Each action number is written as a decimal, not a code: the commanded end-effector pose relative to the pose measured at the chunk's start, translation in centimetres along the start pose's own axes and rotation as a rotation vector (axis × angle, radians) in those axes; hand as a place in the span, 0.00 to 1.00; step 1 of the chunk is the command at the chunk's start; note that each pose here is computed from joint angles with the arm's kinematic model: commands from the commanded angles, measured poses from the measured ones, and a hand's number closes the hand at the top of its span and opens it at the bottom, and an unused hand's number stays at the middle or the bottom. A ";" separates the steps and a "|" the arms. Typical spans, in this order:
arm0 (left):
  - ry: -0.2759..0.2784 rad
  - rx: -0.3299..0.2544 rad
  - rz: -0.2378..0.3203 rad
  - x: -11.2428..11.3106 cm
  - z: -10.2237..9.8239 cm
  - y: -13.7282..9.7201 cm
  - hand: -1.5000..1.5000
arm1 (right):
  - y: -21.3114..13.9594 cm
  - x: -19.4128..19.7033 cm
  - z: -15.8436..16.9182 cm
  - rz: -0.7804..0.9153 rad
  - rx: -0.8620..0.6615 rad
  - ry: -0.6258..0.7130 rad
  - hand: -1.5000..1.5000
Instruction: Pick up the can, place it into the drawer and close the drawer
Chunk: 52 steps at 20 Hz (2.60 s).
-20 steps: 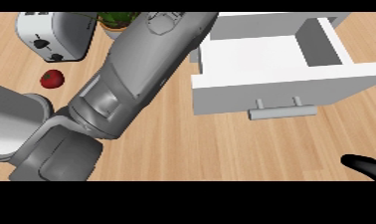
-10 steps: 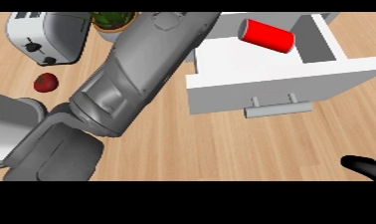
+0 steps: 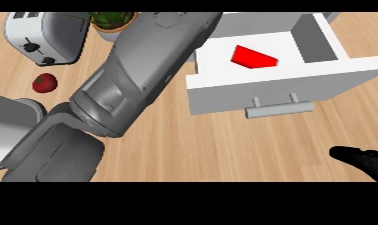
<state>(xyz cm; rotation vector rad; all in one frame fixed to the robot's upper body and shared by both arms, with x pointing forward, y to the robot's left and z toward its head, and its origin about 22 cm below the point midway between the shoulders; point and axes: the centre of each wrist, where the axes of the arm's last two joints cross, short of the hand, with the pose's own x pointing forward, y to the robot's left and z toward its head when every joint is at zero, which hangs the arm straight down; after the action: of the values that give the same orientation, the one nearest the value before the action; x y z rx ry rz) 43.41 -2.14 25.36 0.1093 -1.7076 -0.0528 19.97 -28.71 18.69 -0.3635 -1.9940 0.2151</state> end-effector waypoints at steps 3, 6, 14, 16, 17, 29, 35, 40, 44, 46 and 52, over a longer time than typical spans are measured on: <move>0.005 0.023 0.038 -0.3 -0.2 0.2 0.00 | 0.9 -0.1 -1.5 0.191 0.066 -0.063 0.00; 0.017 0.008 0.088 0.7 -0.1 0.0 0.00 | 1.8 -0.3 -1.9 0.322 0.096 -0.069 0.00; -0.032 0.003 0.073 1.1 -0.2 -0.1 0.00 | 5.5 -4.9 -4.7 0.532 0.174 -0.087 0.00; -0.012 0.002 0.048 -0.5 -0.3 0.3 0.00 | 7.6 -4.4 -6.1 0.578 0.183 -0.099 0.00; -0.030 0.007 0.032 1.1 -0.2 -0.2 0.00 | 7.2 -5.8 -5.6 0.600 0.210 -0.085 0.00; -0.017 0.018 0.063 -0.2 -1.2 2.2 0.00 | 13.2 -13.6 -9.2 0.803 0.225 -0.101 0.00; -0.011 0.034 0.050 1.1 -1.7 3.8 0.00 | 14.9 -15.5 -12.2 0.867 0.185 -0.082 0.00; 0.008 0.025 0.055 -0.8 -2.2 6.2 0.00 | 17.4 -16.2 -13.3 0.897 0.071 -0.087 0.00; 0.013 0.016 0.048 0.3 -2.3 7.6 0.00 | 17.4 -15.5 -15.6 0.913 0.038 -0.101 0.00; 0.017 0.005 0.067 -0.2 -2.0 7.7 0.00 | 16.8 -16.2 -16.0 0.947 0.011 -0.108 0.00; 0.025 -0.006 0.054 -1.3 -1.8 9.5 0.00 | 16.7 -13.1 -20.0 0.960 -0.022 -0.118 0.00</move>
<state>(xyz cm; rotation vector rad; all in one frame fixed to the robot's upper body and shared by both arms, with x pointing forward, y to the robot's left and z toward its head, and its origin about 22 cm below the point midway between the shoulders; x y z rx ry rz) 45.25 6.63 25.84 0.0710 -1.6968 0.0009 44.56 -18.37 8.37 -1.3013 -1.7667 0.8614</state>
